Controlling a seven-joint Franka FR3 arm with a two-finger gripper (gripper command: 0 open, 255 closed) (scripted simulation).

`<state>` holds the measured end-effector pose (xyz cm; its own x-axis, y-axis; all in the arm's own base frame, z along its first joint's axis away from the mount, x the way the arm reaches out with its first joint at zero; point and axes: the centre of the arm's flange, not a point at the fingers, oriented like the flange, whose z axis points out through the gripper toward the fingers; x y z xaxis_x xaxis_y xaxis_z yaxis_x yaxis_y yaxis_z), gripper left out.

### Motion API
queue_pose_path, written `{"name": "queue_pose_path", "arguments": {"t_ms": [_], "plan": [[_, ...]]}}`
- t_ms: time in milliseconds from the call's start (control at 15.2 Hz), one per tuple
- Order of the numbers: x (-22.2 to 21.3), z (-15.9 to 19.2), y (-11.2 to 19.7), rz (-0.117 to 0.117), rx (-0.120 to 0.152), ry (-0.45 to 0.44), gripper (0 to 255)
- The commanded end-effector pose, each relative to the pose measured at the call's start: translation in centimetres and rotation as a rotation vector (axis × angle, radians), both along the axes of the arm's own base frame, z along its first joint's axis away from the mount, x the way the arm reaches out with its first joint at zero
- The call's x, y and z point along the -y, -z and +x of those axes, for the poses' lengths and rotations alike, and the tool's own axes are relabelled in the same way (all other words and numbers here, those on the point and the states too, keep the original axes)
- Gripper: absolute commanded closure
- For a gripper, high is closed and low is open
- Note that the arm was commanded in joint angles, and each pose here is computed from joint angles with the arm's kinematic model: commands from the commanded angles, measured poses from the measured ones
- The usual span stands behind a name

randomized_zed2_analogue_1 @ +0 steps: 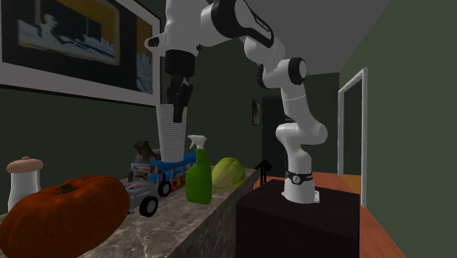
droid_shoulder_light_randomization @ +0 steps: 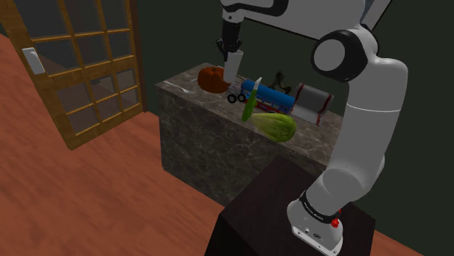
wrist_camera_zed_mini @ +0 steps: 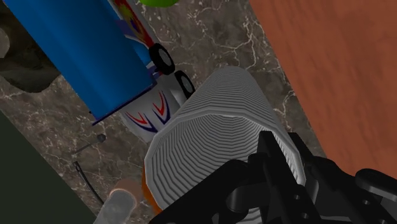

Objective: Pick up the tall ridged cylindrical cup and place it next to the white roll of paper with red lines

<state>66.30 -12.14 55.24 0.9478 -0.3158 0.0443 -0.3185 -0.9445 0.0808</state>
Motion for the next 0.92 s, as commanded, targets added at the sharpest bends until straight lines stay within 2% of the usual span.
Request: {"name": "queue_pose_path", "arguments": {"t_ms": [0,462,858], "plan": [[0.1,0.0,-1.0,0.000,0.000,0.000,255],[0.1,0.0,-4.5,0.000,0.000,0.000,255],[5.2,-6.0,-4.6,0.000,0.000,0.000,255]]}}
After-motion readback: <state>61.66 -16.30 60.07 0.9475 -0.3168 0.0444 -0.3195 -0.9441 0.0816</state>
